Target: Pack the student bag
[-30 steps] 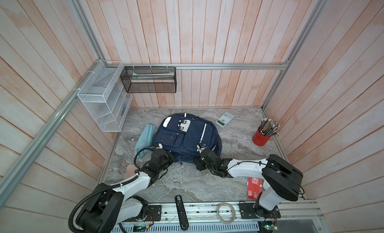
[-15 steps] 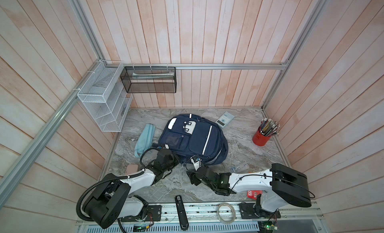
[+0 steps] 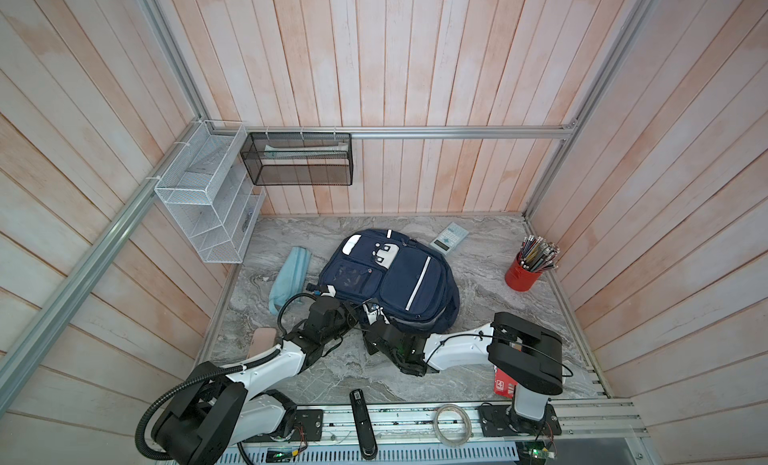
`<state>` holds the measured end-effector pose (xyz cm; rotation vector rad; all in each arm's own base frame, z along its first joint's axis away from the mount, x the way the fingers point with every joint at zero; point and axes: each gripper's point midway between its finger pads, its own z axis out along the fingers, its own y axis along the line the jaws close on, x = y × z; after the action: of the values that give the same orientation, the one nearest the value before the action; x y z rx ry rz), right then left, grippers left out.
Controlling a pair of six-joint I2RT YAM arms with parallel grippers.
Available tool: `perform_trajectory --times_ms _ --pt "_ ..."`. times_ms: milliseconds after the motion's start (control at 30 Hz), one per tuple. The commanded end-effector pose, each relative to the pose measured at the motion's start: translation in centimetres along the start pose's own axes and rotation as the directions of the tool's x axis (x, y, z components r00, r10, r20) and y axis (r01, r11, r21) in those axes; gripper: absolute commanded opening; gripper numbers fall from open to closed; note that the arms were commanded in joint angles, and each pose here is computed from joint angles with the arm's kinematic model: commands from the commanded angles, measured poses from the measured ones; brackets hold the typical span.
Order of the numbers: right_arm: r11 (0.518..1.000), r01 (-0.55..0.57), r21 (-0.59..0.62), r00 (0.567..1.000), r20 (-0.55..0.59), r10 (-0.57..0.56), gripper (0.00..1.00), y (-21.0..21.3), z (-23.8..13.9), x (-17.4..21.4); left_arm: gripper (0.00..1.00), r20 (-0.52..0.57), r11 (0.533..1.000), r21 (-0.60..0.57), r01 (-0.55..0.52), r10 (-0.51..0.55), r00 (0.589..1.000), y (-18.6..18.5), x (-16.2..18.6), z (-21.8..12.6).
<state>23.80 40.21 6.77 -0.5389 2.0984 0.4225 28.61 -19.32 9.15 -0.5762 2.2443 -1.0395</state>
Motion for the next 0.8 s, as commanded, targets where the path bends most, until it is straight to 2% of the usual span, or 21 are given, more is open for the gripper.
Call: perform_trajectory --times_ms 0,67,133,200,233,367,567,767 --pt "0.995 -0.058 0.087 0.993 0.110 0.048 0.17 -3.2 0.2 -3.6 0.00 -0.081 0.995 0.086 -0.048 0.055 0.995 -2.0 1.8 -0.4" --pt "0.998 -0.043 0.047 0.994 0.105 0.038 0.02 -2.9 -0.4 -3.7 0.00 -0.081 0.995 0.068 -0.076 0.082 0.993 -2.1 1.4 -0.1" --pt "0.998 -0.015 -0.056 0.996 0.083 0.020 0.00 -1.9 -1.2 -3.1 0.00 -0.073 0.994 0.055 -0.094 0.098 0.992 -2.2 0.9 0.2" --pt "0.983 -0.022 -0.180 0.999 0.044 0.031 0.00 -1.3 -2.1 -2.0 0.00 -0.062 0.995 0.046 -0.094 0.097 0.993 -2.0 0.2 0.4" --pt "0.978 -0.042 -0.203 0.999 0.026 0.048 0.00 -1.6 -2.6 -1.5 0.00 -0.057 0.995 0.047 -0.091 0.093 0.994 -1.9 -0.1 0.4" --pt "0.976 -0.095 -0.194 0.995 -0.052 0.087 0.00 -3.6 -3.7 0.6 0.00 -0.035 0.997 0.044 -0.071 0.072 0.997 -1.3 -1.1 0.4" --pt "0.982 -0.085 -0.171 0.992 -0.109 0.067 0.00 -5.4 -5.6 2.2 0.00 -0.021 0.997 0.034 -0.075 0.075 0.997 -1.1 -1.8 0.2" --pt "0.986 -0.120 -0.119 0.982 -0.159 0.100 0.00 -9.9 -7.8 4.0 0.00 0.009 0.996 0.016 -0.091 0.090 0.996 -1.0 -3.1 0.0"
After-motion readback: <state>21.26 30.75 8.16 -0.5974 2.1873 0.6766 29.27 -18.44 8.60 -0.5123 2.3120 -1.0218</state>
